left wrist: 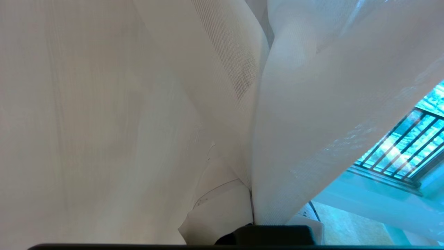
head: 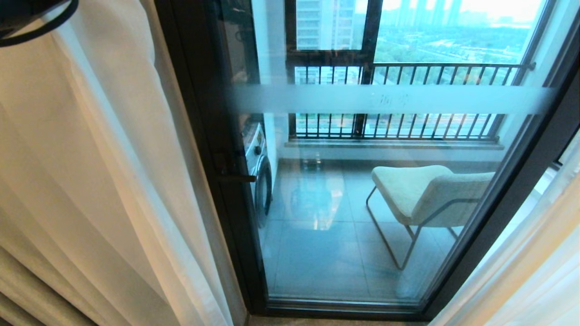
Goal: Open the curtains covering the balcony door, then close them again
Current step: Close the inner curtains on both sides
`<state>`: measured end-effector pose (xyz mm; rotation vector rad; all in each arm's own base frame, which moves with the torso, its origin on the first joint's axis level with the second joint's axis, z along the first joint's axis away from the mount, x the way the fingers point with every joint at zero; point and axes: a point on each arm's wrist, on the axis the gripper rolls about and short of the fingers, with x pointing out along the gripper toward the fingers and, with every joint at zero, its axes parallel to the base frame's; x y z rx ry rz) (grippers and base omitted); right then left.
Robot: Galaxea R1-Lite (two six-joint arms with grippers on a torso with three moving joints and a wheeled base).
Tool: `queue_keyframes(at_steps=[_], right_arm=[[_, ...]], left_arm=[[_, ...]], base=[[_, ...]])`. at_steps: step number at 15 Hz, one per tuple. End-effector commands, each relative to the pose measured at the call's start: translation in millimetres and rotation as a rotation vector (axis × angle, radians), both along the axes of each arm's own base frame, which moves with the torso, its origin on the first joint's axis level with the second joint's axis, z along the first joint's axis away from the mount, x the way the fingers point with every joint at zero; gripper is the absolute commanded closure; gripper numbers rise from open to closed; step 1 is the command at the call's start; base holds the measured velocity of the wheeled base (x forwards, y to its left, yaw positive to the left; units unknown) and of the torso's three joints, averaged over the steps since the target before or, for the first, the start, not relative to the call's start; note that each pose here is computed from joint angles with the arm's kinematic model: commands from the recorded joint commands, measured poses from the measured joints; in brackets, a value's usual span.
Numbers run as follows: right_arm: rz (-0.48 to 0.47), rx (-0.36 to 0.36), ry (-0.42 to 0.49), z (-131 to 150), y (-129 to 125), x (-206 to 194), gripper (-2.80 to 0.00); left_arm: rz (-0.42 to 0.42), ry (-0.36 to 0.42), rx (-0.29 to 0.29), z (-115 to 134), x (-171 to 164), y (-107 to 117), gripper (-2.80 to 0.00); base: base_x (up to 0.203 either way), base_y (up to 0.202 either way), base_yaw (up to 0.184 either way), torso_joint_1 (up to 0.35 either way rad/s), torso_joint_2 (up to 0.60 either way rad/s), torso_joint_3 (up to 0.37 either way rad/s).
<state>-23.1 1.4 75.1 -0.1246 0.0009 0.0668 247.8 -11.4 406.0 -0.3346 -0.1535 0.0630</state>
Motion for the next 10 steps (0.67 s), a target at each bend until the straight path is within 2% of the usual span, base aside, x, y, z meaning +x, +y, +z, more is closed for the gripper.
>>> queue_keyframes(at_steps=[1, 6, 10], right_arm=[[0.001, -0.001, 0.001, 0.0, 0.0, 0.1, 0.00], [0.001, -0.001, 0.001, 0.0, 0.0, 0.1, 0.00], [0.001, -0.001, 0.001, 0.0, 0.0, 0.1, 0.00]], left_arm=[[0.002, 0.004, -0.001, -1.2, 1.8, 0.1, 0.00], [0.003, 0.016, -0.001, -4.2, 3.9, 0.0, 0.00], [0.005, 0.023, 0.010, -6.1, 4.7, 0.0, 0.00]], base=[[0.000, 0.000, 0.000, 0.000, 0.00, 0.000], [-0.001, -0.025, 0.000, 0.000, 0.00, 0.000], [0.000, -0.175, 0.000, 0.005, 0.00, 0.001]])
